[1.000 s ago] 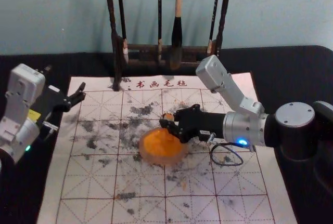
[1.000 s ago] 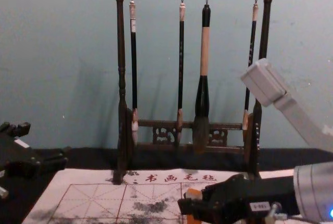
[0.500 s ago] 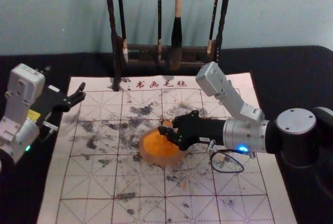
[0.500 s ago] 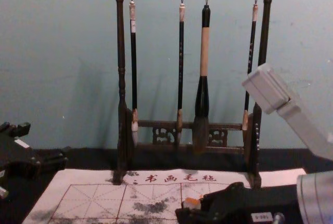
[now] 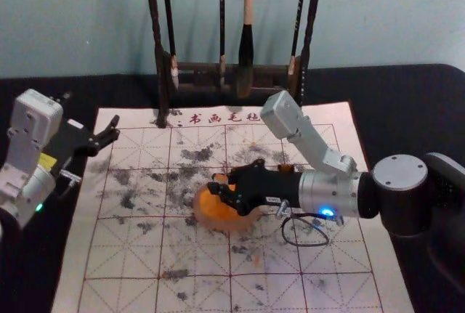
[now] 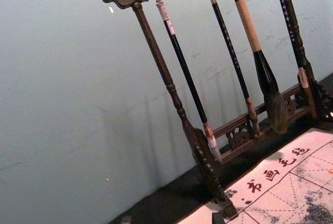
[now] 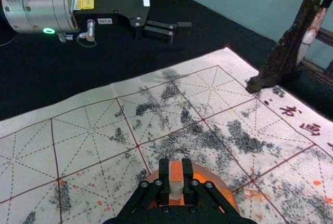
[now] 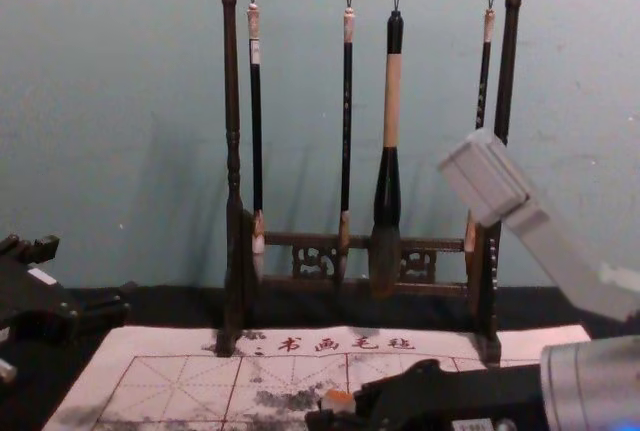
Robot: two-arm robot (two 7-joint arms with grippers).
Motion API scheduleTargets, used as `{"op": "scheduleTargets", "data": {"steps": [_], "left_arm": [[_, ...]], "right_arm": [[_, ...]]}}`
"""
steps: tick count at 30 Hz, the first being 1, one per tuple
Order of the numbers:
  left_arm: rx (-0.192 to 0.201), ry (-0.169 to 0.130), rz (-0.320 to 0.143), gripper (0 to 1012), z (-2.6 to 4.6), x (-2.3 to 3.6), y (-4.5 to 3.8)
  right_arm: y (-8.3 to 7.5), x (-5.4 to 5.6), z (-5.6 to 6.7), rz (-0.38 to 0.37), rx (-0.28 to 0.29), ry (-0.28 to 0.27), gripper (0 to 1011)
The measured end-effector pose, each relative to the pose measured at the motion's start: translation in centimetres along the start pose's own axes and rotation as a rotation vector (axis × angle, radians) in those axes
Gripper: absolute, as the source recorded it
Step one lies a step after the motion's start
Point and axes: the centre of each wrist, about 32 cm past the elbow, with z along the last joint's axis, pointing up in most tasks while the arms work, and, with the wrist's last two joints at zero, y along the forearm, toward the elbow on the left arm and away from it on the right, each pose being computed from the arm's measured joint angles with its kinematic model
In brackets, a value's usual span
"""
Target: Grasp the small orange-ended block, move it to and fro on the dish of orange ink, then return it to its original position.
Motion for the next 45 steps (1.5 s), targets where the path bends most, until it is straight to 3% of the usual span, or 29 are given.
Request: {"op": "scheduleTargets", "data": {"steps": [23,45], "left_arm": [[0.000,0.000,0.000,1001,0.00,0.00,0.00],[0.000,0.000,0.000,1002,0.00,0.00,0.00]], "right_arm": [[1.7,1.0,0.7,-0.036,0.005,-0.004,105],[0.1,1.8,0.4,-0.092,-0.004,-0.011,105]]}}
